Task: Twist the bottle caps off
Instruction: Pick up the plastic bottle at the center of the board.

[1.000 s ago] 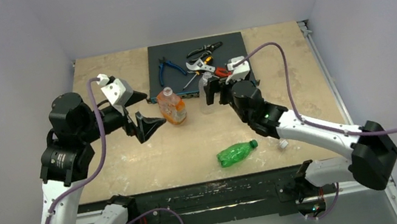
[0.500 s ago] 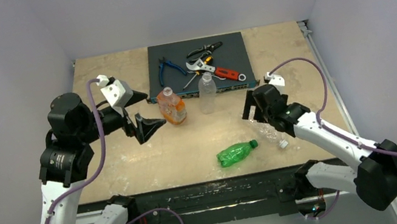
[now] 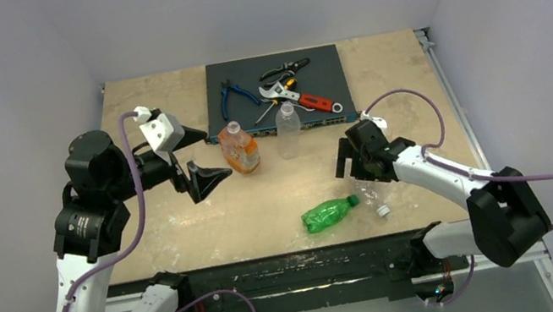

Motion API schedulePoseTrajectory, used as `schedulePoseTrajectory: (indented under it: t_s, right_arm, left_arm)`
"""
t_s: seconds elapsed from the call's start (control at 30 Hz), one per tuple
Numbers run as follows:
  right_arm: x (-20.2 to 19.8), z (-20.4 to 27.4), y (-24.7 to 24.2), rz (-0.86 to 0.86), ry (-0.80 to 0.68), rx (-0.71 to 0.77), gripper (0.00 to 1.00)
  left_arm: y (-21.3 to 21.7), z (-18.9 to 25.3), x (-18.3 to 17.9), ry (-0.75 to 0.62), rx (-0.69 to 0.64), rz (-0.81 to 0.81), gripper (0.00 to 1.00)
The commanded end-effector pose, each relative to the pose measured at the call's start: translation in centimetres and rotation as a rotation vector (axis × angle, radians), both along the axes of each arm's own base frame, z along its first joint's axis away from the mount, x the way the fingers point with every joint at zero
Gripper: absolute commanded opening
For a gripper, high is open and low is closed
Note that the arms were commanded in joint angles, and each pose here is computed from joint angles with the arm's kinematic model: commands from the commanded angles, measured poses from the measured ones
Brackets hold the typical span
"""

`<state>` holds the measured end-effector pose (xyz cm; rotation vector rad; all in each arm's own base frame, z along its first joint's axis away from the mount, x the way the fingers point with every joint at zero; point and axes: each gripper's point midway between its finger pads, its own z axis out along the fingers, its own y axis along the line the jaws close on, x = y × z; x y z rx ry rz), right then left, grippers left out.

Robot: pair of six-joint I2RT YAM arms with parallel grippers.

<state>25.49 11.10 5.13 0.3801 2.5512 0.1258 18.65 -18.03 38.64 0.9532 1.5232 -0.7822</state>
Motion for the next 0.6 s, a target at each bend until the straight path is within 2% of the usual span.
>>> schedulePoseTrajectory:
  t_s: [0.0, 0.2, 0.23, 0.33, 0.4, 0.57]
  right_arm:
    - [0.1, -0.6, 0.1, 0.013, 0.014, -0.008, 0.99]
    - [0.1, -1.5, 0.1, 0.014, 0.012, -0.009, 0.98]
    - [0.1, -1.6, -0.1, 0.007, 0.011, -0.014, 0.94]
    - [0.2, -1.6, -0.5, -0.019, 0.004, -0.028, 0.76]
    - [0.4, -1.0, -0.4, -0.023, -0.011, -0.021, 0.69]
    - [1.5, 3.3, -0.2, -0.016, -0.115, 0.012, 0.66]
  left_arm:
    - [-0.2, 2.4, -0.8, -0.087, -0.024, -0.032, 1.00]
    - [-0.3, 2.5, -0.8, -0.087, -0.028, -0.038, 1.00]
    - [-0.3, 2.5, -0.8, -0.087, -0.031, -0.040, 1.00]
    - [-0.3, 2.6, -0.8, -0.090, -0.033, -0.043, 1.00]
    - [-0.4, 2.7, -0.8, -0.092, -0.034, -0.046, 1.00]
    - [-0.8, 3.8, -2.5, -0.142, -0.053, -0.130, 1.00]
